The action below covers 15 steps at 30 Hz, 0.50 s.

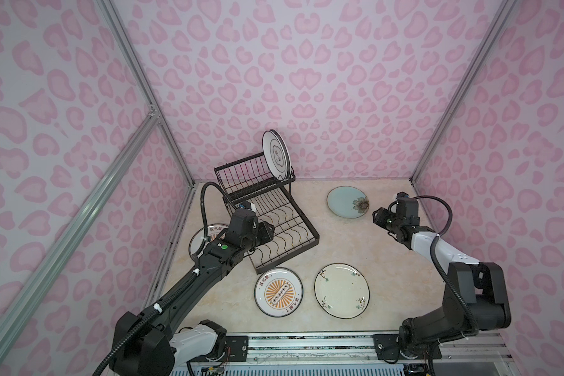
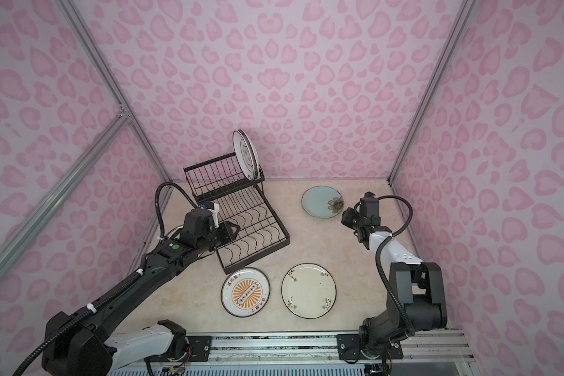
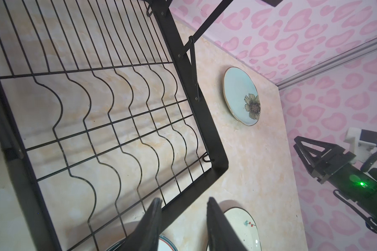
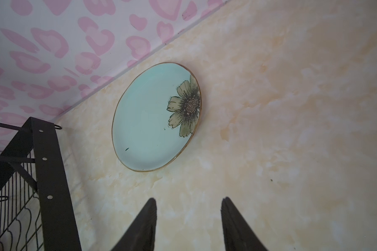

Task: Load plates into a dish rack
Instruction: Pick up the plate from the top-center of the table.

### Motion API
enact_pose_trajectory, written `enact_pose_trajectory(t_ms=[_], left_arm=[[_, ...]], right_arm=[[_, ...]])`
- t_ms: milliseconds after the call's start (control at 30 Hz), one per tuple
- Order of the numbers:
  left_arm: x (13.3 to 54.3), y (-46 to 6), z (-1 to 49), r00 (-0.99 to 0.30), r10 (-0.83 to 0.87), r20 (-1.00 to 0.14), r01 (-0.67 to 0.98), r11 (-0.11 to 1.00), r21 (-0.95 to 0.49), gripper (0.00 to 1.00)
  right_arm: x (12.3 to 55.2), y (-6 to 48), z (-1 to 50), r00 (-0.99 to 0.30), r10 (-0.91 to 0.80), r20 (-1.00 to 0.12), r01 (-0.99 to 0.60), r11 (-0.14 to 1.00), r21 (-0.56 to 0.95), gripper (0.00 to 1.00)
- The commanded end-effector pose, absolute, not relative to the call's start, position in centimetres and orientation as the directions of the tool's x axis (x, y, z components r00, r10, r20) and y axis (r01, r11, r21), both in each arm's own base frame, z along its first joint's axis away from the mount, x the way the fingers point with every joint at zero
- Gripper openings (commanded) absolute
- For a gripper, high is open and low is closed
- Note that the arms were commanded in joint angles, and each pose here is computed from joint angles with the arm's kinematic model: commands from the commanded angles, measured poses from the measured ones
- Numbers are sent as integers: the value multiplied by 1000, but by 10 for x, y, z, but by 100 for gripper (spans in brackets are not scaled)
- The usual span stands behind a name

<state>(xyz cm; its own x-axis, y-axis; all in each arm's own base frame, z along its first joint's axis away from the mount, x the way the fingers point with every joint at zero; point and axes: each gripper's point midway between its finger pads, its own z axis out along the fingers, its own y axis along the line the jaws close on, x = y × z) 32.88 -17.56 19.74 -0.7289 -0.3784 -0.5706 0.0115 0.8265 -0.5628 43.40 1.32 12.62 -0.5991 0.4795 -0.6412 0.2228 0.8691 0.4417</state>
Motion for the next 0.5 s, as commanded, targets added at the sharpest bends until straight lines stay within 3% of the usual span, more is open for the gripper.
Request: enact_pose_trajectory(t_ms=[0, 467], left_arm=[[335, -184, 200, -731, -371, -573, 27, 822, -568, 37], [331, -205, 191, -782, -287, -553, 75, 838, -540, 37]], right_arm=[[443, 21, 124, -607, 521, -600, 186, 827, 530, 48], [480, 14, 86, -636, 552, -538, 217, 798, 562, 46]])
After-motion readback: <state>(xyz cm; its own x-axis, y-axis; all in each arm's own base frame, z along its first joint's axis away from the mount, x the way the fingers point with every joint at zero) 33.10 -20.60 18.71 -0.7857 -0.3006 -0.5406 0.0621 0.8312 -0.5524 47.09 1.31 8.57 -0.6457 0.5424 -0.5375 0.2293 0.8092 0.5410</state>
